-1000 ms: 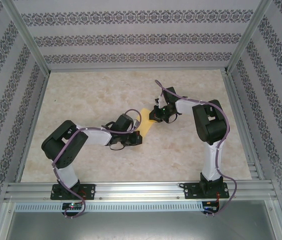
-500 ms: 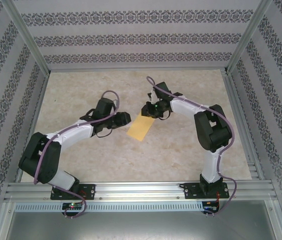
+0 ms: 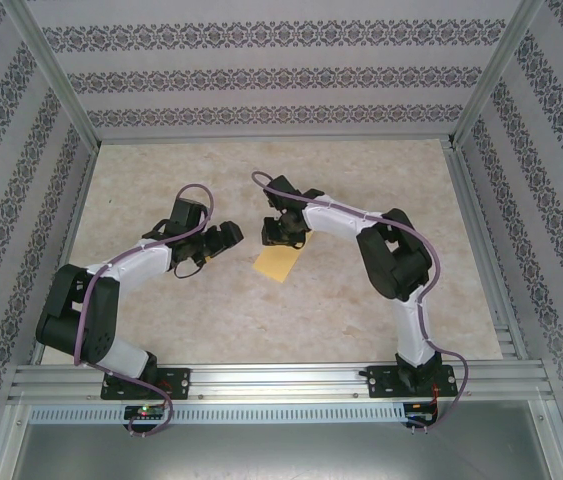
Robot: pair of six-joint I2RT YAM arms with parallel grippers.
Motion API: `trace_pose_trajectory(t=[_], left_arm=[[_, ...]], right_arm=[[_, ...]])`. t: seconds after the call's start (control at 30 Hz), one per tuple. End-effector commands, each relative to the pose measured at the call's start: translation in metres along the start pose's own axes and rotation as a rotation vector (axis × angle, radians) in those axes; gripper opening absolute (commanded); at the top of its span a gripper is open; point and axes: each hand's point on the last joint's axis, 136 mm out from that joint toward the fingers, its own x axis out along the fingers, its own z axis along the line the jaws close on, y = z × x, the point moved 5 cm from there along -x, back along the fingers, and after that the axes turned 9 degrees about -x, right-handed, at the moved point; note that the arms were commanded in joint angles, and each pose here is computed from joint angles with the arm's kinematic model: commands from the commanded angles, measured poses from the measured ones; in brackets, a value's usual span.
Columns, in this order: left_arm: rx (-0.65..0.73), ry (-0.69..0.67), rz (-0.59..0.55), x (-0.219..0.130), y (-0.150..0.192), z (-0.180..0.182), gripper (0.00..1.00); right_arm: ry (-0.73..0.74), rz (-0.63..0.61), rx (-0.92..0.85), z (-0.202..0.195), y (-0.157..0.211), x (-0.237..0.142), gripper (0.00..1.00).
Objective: Fold a paper plane with a square sheet of paper (pick it up from the middle)
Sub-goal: Fold the triangle a second time at the center of the table.
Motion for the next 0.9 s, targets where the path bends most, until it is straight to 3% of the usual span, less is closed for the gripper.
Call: trace_pose_trajectory(t=[0.0, 0.27, 0.37, 0.6, 0.87], left_arm=[[0.0, -0.037, 0.016, 0.0, -0.001, 0.006, 0.91], [0.045, -0.029, 0.058, 0.001, 0.003, 0.005, 0.95], [0.039, -0.023, 0.082, 0.002, 0.008, 0.006, 0.95], [0.033, -0.006, 0.166, 0.005, 0.023, -0.001, 0.96], [0.028, -0.023, 0.258, 0.014, 0.051, -0.008, 0.95]], right_arm=[[0.054, 0.045, -0.022, 0.001, 0.008, 0.005, 0.33], [-0.081, 0.193, -0.269, 0.029, 0.056, 0.014, 0.3], [-0.114, 0.156, -0.302, 0.025, 0.058, 0.0, 0.27], [-0.076, -0.073, -0.082, 0.005, 0.011, -0.041, 0.38], [0.067, -0.088, 0.186, -0.027, 0.017, -0.027, 0.41]])
